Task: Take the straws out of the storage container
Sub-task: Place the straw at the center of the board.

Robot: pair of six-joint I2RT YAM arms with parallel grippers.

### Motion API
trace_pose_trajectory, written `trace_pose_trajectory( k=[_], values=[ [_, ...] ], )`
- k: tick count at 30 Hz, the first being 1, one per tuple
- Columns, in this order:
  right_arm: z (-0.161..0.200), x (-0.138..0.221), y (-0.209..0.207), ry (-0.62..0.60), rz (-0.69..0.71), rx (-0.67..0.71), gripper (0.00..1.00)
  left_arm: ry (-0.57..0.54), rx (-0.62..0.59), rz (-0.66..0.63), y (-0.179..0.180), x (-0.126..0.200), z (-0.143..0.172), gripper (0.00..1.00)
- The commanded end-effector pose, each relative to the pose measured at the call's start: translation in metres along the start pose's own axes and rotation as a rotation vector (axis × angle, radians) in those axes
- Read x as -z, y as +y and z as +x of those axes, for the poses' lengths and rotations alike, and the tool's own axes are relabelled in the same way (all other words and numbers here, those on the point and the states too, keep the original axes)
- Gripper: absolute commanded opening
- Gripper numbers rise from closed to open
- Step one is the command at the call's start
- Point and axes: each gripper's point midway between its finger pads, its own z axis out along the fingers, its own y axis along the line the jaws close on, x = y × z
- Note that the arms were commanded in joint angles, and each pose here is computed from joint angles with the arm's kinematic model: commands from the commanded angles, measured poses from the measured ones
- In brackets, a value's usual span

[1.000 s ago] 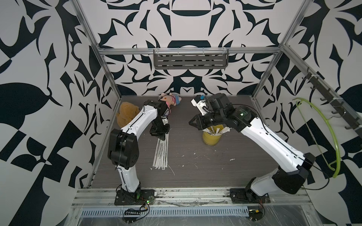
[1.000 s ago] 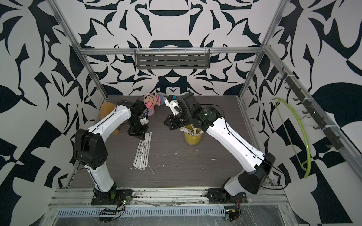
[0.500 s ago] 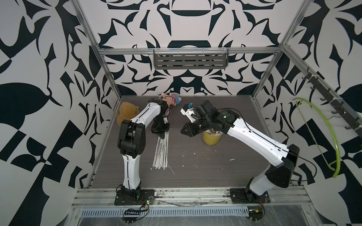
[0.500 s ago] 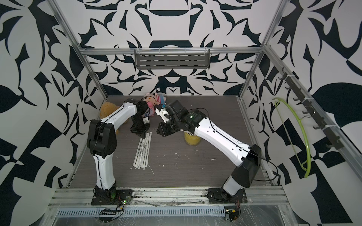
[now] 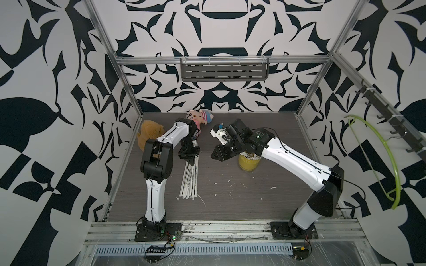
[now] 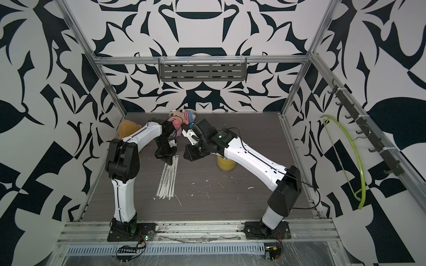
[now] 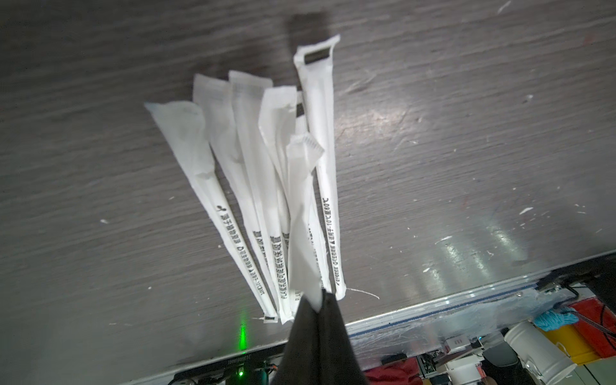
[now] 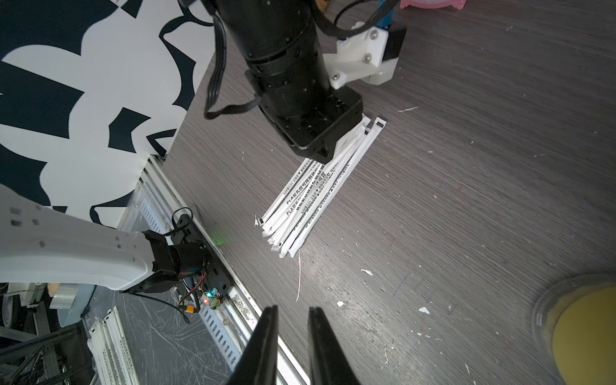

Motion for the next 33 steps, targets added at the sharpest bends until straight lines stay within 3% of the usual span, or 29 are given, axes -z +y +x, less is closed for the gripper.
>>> trace_pose_trajectory(
  k=[1,7,18,26,30,33],
  values=[
    [-0.015,0.015,0.013,-0.06,-0.024,0.03,0.22,0.031,0.008,0.017,0.001,-0.009,0.001,0.11],
    [-0.017,0.012,0.013,-0.056,-0.023,0.028,0.23,0.012,0.003,0.02,-0.001,-0.003,-0.001,0.2],
    [-0.03,0.028,0.018,-0.109,0.0,0.061,0.24,-0.072,-0.018,0.029,-0.005,0.022,-0.001,0.21],
    [-0.046,0.069,-0.001,-0.203,0.196,0.206,0.26,-0.352,-0.099,0.121,-0.033,0.09,-0.004,0.25],
    [-0.049,0.093,-0.036,-0.245,0.39,0.304,0.24,-0.548,-0.151,0.185,-0.051,0.136,-0.006,0.28],
    [-0.048,0.115,-0.074,-0.266,0.486,0.275,0.26,-0.711,-0.224,0.293,-0.075,0.171,-0.002,0.31]
  ],
)
